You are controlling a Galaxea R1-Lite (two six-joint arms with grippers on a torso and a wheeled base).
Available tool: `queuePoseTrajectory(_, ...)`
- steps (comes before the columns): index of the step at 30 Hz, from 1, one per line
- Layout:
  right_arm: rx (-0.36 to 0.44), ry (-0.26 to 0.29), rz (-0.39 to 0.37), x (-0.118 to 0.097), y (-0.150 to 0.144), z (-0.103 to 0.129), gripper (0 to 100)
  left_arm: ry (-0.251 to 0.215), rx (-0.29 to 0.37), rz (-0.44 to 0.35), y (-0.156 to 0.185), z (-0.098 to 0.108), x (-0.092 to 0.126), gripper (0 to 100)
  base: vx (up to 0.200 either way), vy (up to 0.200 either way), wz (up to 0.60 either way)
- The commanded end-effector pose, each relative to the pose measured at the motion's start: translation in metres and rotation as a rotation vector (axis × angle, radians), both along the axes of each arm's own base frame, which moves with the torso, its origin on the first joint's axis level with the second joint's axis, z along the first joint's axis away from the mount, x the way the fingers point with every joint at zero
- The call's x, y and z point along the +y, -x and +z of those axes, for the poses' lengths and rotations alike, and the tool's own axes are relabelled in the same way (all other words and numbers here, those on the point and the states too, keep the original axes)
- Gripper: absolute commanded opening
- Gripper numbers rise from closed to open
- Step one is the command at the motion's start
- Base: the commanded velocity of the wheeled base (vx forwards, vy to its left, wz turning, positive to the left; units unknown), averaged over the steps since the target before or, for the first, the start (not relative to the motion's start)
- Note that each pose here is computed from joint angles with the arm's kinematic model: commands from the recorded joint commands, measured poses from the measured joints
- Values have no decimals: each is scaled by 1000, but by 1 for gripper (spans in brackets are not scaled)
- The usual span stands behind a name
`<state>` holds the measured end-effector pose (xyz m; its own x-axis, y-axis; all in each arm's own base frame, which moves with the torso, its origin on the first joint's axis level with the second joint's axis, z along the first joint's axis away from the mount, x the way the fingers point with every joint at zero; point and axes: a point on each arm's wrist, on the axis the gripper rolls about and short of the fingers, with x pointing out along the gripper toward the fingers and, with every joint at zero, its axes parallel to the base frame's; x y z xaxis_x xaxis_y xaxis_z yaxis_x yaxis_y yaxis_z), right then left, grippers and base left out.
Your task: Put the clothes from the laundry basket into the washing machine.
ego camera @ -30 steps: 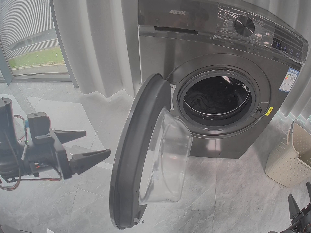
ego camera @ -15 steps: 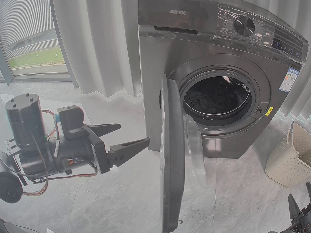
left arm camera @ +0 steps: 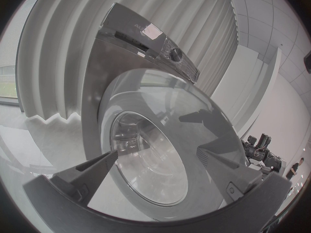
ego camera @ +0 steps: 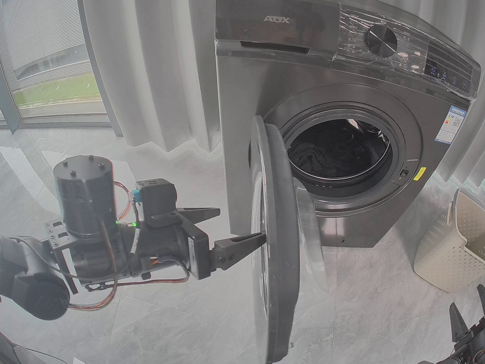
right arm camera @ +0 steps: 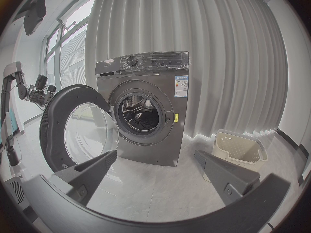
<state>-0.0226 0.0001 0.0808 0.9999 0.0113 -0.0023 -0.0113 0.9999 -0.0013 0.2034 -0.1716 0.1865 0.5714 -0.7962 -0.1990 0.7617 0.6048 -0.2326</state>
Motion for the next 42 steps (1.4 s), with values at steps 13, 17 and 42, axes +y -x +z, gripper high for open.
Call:
queuePoseTrajectory(13,18,0,1,0,-1,-5,100,168,-17,34,-50,-14,-87,100,0,0,0)
queuePoseTrajectory(17,18,0,1,0,-1,-5,100,172,-20,35,-52,-12,-88,100,0,0,0)
queuePoseTrajectory(42,18,0,1,0,-1,-5,100,282,-78,250,-126,-17,-112,100,0,0,0)
